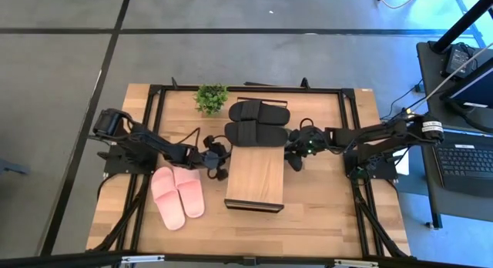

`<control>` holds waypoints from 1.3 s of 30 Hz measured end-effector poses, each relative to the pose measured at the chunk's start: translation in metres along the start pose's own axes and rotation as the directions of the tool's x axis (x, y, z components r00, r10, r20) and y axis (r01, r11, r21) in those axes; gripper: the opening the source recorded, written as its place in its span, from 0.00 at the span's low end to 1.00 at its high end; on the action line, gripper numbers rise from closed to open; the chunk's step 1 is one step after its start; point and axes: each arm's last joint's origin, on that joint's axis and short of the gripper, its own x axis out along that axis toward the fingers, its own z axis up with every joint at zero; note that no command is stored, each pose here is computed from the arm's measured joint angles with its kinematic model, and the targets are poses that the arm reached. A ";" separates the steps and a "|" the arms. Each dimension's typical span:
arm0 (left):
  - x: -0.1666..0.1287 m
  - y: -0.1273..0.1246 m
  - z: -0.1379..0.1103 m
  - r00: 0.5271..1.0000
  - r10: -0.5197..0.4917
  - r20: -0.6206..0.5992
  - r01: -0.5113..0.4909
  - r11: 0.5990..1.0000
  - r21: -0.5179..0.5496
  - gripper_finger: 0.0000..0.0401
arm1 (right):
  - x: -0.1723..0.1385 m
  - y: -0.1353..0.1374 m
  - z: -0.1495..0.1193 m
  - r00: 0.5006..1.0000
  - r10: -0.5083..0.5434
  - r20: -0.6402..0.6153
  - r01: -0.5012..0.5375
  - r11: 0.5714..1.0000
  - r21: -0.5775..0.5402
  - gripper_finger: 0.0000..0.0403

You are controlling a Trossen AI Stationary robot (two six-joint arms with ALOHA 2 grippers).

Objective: Pick and place slides into the shelf
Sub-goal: Adjust the green slides under the shelf

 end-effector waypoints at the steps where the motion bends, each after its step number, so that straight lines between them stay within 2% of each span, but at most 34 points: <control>1: -0.003 0.001 0.001 1.000 0.003 -0.008 -0.003 1.000 0.002 0.01 | -0.002 0.000 -0.001 1.000 -0.007 -0.014 0.008 1.000 0.002 0.49; 9: -0.033 0.013 0.011 0.998 0.017 -0.058 -0.017 1.000 0.004 0.01 | -0.018 -0.010 -0.014 0.970 -0.217 -0.105 0.221 0.975 0.020 0.49; 13: -0.044 0.015 0.014 0.998 0.008 -0.059 -0.009 1.000 -0.010 0.01 | -0.022 -0.012 -0.018 0.956 -0.265 -0.130 0.266 0.964 -0.007 0.49; 19: -0.044 0.017 0.009 0.995 0.033 -0.097 -0.036 0.999 -0.022 0.01 | -0.023 -0.015 -0.019 0.933 -0.336 -0.125 0.335 0.942 -0.031 0.49; 25: -0.045 0.020 0.005 0.988 0.071 -0.139 -0.072 0.997 0.003 0.01 | -0.023 -0.017 -0.018 0.926 -0.360 -0.114 0.357 0.933 -0.045 0.49; 30: -0.043 0.024 0.006 0.985 0.090 -0.145 -0.092 0.996 -0.006 0.01 | -0.023 -0.020 -0.016 0.883 -0.466 -0.060 0.464 0.884 -0.053 0.49; 33: -0.042 0.025 0.006 0.985 0.093 -0.145 -0.096 0.995 -0.009 0.01 | -0.022 -0.025 -0.016 0.868 -0.492 -0.065 0.490 0.871 -0.042 0.49; 39: -0.042 0.025 0.006 0.985 0.092 -0.144 -0.094 0.995 -0.011 0.01 | -0.014 -0.037 -0.017 0.838 -0.534 -0.111 0.541 0.839 0.054 0.49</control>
